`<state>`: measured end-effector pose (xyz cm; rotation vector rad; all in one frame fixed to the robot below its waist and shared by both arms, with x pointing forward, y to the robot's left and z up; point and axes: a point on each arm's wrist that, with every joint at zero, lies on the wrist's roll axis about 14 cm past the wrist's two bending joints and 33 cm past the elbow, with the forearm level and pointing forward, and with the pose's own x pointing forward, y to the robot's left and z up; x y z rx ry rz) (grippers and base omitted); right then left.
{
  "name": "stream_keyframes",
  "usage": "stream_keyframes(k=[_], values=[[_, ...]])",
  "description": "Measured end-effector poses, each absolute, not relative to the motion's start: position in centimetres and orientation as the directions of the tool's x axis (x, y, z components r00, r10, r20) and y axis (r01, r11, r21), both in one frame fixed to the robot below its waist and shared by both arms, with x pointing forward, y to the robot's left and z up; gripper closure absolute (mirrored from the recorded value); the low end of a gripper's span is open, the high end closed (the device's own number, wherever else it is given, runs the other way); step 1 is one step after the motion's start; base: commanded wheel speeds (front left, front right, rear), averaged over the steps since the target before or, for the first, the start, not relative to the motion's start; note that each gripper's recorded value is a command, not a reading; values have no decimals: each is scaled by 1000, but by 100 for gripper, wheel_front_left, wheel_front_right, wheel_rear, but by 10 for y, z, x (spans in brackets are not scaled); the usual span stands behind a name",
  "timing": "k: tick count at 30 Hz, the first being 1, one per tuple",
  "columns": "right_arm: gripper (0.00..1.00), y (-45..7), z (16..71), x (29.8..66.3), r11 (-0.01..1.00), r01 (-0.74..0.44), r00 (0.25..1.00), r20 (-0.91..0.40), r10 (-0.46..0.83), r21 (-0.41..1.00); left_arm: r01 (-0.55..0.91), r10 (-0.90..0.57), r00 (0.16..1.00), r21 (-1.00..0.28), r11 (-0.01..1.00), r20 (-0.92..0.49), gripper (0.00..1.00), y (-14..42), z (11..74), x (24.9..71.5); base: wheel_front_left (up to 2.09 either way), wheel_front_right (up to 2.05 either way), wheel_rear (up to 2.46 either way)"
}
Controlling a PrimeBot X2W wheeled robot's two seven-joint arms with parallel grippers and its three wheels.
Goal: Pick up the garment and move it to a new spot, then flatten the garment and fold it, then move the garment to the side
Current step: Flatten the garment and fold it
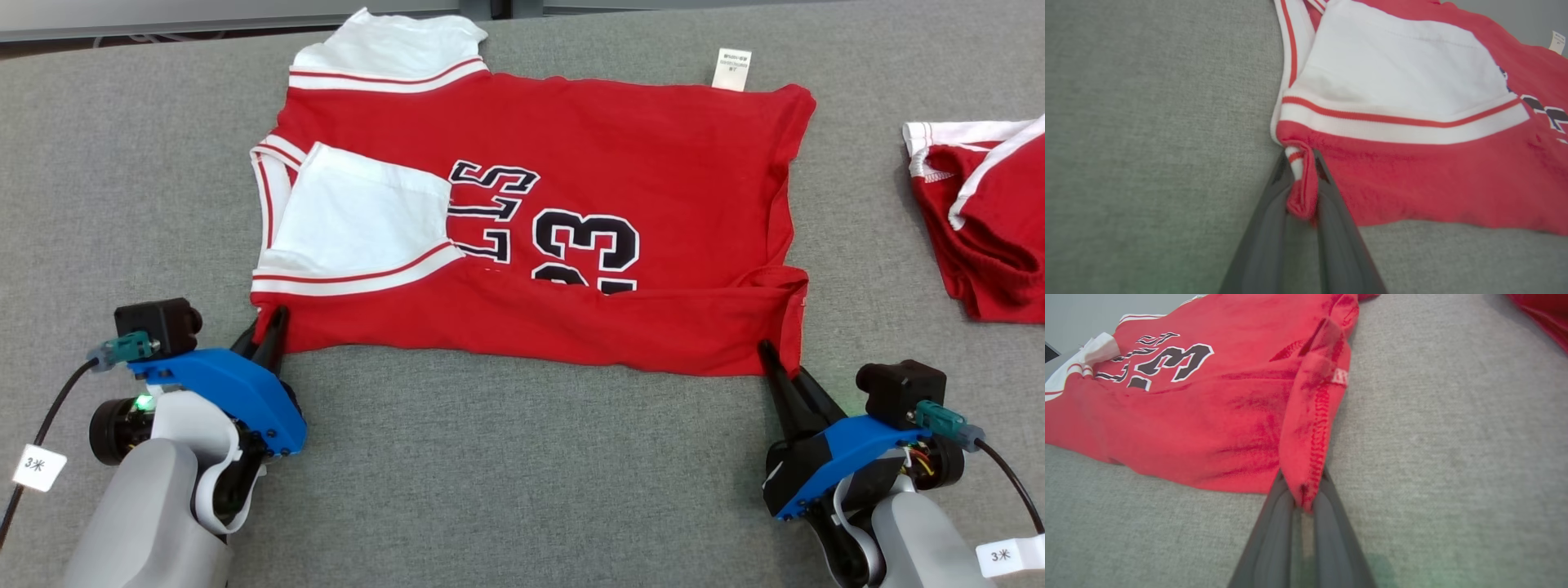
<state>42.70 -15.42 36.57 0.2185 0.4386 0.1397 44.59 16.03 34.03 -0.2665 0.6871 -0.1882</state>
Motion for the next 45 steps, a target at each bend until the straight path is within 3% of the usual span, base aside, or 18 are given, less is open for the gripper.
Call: stream_keyframes(k=[8, 16, 27, 28, 29, 30, 33, 38, 45], values=[[100, -154, 379, 419, 965, -102, 907, -374, 191, 243, 76, -273, 801, -362, 929, -534, 100, 162, 355, 426, 0, 0, 0], [100, -144, 397, 397, 955, -156, 902, -357, 243, 254, -9, -203, 804, -352, 936, -559, 100, 182, 359, 370, 0, 0, 0], [100, -166, 383, 345, 958, -48, 872, -456, 178, 283, -69, -183, 779, -371, 926, -600, 100, 175, 363, 312, 0, 0, 0], [93, -165, 383, 343, 957, -44, 872, -457, 177, 287, -67, -179, 777, -363, 930, -604, 97, 175, 362, 311, 0, 0, 0], [37, -164, 384, 341, 956, -42, 873, -455, 177, 291, -63, -175, 776, -351, 934, -606, 0, 175, 362, 311, 0, 0, 0], [0, -163, 386, 341, 955, -42, 875, -450, 177, 293, -53, -177, 775, -342, 938, -606, 0, 174, 363, 311, 0, 0, 0], [0, -164, 395, 345, 960, -54, 894, -414, 169, 275, -48, -148, 813, -318, 947, -563, 0, 176, 372, 320, 0, 0, 0], [0, -173, 446, 370, 973, -77, 962, -240, 130, 219, -39, -53, 939, -259, 965, -340, 0, 184, 419, 355, 0, 0, 0], [0, -185, 510, 387, 986, -74, 996, -39, 80, 147, 30, -48, 994, -190, 981, -95, 0, 175, 482, 386, 0, 0, 0]])
